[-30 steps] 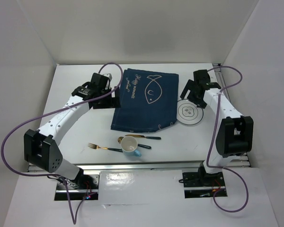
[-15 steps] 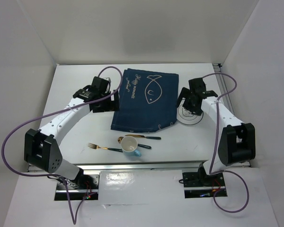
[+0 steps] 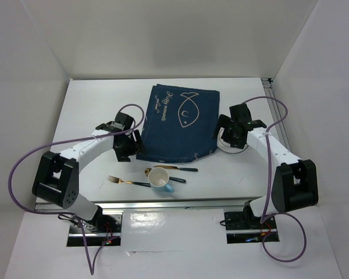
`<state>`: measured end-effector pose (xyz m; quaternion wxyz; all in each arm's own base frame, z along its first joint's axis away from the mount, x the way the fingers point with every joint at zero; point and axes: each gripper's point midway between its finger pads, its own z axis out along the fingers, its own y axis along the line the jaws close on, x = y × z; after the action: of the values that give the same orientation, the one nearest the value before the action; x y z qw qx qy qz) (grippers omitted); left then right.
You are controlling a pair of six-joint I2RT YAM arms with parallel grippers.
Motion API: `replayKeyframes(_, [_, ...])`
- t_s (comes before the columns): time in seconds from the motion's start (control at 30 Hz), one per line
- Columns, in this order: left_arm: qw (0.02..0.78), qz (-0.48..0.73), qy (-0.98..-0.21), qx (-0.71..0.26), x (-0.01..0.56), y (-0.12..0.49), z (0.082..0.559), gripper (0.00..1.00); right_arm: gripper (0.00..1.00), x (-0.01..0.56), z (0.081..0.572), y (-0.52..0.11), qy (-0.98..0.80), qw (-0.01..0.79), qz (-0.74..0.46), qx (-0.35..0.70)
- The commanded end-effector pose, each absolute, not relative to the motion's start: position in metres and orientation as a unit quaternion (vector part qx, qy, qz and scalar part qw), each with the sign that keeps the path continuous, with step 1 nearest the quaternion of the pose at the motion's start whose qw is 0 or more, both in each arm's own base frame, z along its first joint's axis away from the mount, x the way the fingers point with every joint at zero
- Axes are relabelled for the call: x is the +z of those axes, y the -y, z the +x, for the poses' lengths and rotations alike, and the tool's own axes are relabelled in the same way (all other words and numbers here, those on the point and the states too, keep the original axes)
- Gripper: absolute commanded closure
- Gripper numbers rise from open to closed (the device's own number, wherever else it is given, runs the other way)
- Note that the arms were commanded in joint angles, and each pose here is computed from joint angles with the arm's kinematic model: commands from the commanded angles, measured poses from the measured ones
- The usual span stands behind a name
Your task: Set the dinner table for one person
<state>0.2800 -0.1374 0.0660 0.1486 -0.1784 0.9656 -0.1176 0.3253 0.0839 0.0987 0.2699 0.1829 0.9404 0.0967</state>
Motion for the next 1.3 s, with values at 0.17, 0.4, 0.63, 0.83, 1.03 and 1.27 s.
replayKeyframes(0.17, [0.117,-0.251,-0.954,-0.116,0.023,0.133,0.301,0.17,0.00,0.111,0.328,-0.092,-0.930,0.298,0.178,0.120])
replayKeyframes(0.4, [0.093,-0.249,-0.956,-0.122,0.005,0.145,0.310,0.23,0.00,0.110,0.323,-0.092,-0.932,0.295,0.176,0.115])
replayKeyframes(0.63, [0.104,-0.243,-0.958,-0.111,0.008,0.148,0.316,0.37,0.00,0.110,0.323,-0.092,-0.932,0.295,0.176,0.115])
replayKeyframes(0.83, [0.105,-0.233,-0.960,-0.111,0.012,0.149,0.320,0.81,0.00,0.101,0.321,-0.109,-0.935,0.263,0.182,0.154])
replayKeyframes(1.03, [0.139,-0.207,-0.960,-0.126,0.048,0.152,0.335,1.00,0.03,0.083,0.318,-0.134,-0.924,0.210,0.238,0.216])
replayKeyframes(1.27, [0.185,-0.175,-0.957,-0.139,0.092,0.152,0.348,1.00,0.12,0.055,0.312,-0.153,-0.908,0.181,0.279,0.256])
